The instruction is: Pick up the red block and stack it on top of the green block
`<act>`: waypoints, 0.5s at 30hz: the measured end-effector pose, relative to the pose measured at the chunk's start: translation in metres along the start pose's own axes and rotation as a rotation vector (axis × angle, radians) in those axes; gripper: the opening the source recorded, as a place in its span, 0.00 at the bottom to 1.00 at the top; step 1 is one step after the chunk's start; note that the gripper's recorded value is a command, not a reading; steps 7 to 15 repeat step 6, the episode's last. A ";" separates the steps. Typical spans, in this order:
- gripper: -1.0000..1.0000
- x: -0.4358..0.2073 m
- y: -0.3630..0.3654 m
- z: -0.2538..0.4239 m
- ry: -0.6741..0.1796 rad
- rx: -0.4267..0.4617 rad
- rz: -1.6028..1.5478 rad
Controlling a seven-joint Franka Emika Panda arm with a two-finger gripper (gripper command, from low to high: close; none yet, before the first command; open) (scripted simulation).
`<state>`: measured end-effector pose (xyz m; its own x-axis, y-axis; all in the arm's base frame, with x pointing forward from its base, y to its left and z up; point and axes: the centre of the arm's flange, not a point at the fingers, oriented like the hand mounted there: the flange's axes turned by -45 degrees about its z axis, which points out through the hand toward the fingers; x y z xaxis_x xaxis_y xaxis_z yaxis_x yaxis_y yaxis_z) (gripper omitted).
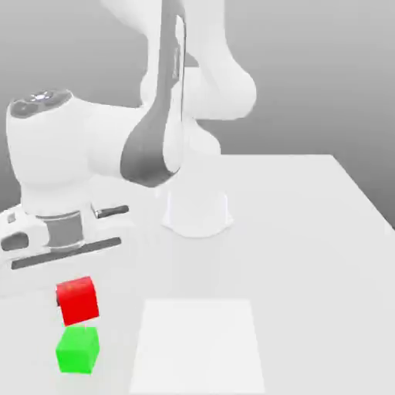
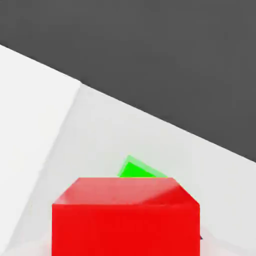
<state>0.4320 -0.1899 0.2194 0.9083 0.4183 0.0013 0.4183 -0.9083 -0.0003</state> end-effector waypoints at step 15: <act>1.00 -0.002 0.001 0.033 -0.001 0.001 0.001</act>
